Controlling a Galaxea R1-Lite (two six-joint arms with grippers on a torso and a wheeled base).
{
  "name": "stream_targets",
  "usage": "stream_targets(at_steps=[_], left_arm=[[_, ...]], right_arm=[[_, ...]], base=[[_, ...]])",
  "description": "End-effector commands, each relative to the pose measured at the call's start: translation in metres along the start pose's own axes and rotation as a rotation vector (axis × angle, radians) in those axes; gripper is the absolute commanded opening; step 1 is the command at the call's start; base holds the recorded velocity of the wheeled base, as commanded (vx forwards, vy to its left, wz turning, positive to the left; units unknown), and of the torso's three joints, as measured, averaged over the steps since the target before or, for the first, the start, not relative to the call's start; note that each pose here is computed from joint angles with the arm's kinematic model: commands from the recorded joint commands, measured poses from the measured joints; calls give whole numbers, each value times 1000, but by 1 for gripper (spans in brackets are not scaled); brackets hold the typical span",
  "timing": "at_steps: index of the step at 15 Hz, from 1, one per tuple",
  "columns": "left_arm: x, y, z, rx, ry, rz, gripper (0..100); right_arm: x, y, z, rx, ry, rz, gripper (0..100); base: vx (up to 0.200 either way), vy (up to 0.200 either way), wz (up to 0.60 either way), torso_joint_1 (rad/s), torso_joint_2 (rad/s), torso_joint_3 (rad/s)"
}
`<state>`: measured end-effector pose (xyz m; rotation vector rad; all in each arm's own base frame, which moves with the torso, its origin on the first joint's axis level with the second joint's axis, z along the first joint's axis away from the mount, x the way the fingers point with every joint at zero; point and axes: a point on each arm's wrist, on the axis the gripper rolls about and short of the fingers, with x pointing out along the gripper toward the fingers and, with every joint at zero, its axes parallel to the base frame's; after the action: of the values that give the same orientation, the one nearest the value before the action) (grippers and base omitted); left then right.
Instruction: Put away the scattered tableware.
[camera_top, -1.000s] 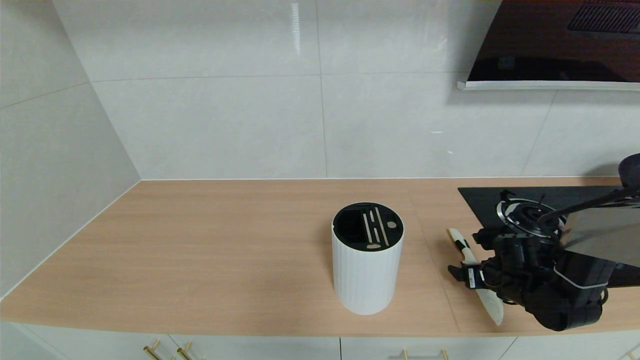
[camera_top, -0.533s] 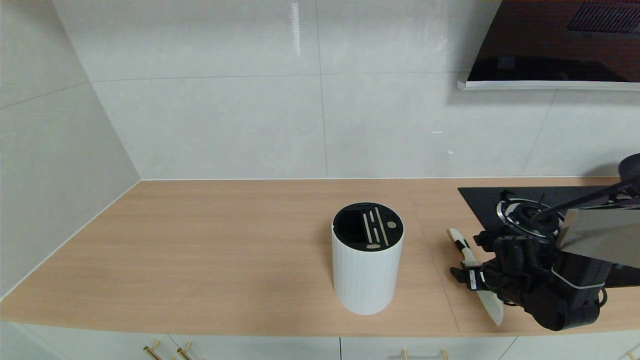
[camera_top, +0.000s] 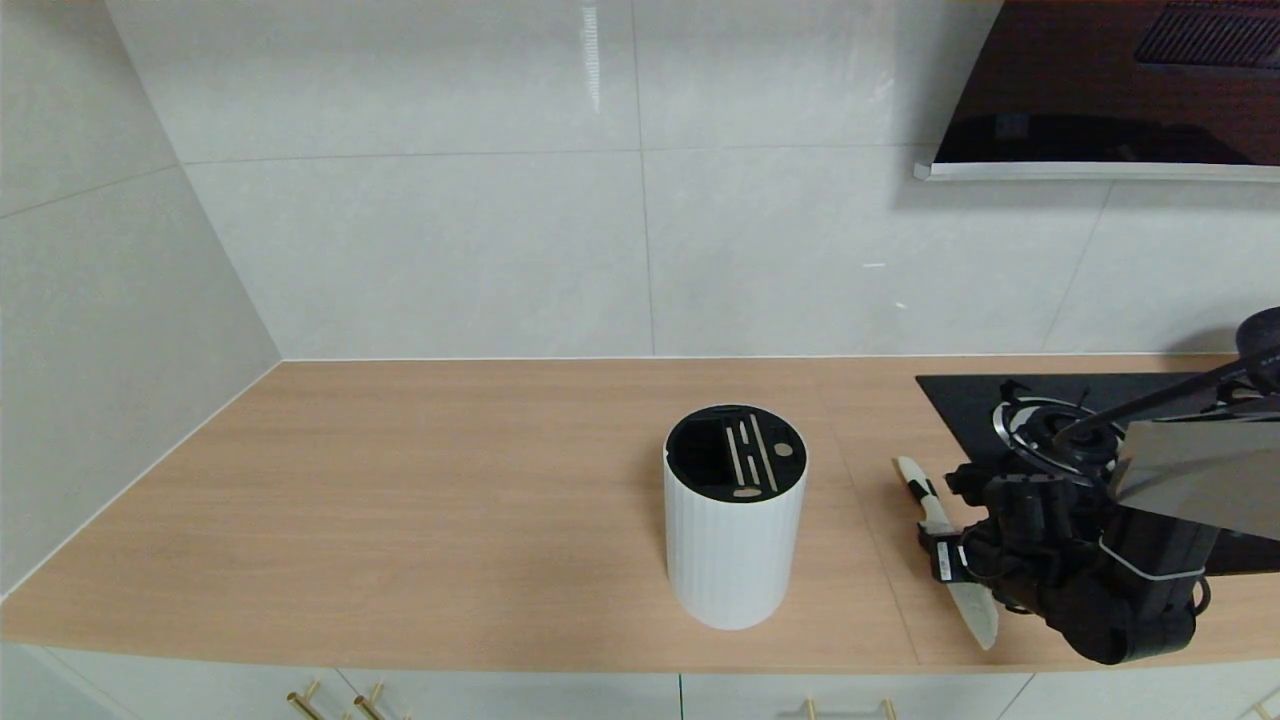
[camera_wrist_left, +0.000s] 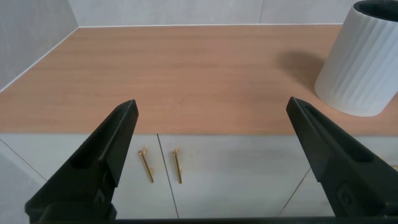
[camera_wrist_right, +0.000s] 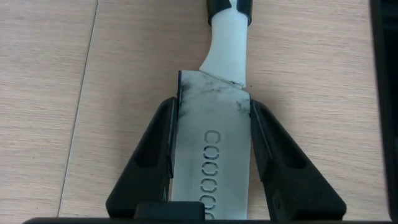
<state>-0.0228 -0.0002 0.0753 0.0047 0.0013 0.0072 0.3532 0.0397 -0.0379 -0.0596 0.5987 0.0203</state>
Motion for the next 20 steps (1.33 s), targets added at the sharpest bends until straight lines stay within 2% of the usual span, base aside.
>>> stream_targets(at_steps=[1,5,7,11,13,14,15,16,17,18,19,20], left_arm=[[0,0,0,0,0,0,100],[0,0,0,1,0,0,100],[0,0,0,8,0,0,100],[0,0,0,0,-1,2,100],[-1,0,4,8,-12,-13,100],[-4,-1,21,10,-42,-38,100],[-5,-1,44,11,-43,-62,100],[0,-2,81,10,-24,-84,100],[13,-2,108,19,20,-101,100],[23,-2,119,47,49,-116,100],[56,-2,136,167,148,-137,100],[71,-2,144,184,182,-152,100]], right_arm=[[0,0,-1,-1,5,-1,0],[-10,-2,6,10,-44,-16,0],[-22,-3,20,19,-112,-35,0],[-62,-3,63,32,-270,-37,0],[-89,8,92,33,-388,-21,0],[-101,12,109,37,-459,-7,0],[-109,21,124,39,-515,14,0],[-122,31,144,46,-582,20,0],[-133,37,157,57,-621,17,0],[-139,42,162,61,-640,20,0],[-156,49,167,70,-677,37,0],[-165,53,168,73,-691,50,0]], base=[[0,0,0,0,0,0],[0,0,0,0,0,0],[0,0,0,0,0,0],[0,0,0,0,0,0],[0,0,0,0,0,0],[0,0,0,0,0,0],[0,0,0,0,0,0],[0,0,0,0,0,0],[0,0,0,0,0,0],[0,0,0,0,0,0],[0,0,0,0,0,0],[0,0,0,0,0,0]])
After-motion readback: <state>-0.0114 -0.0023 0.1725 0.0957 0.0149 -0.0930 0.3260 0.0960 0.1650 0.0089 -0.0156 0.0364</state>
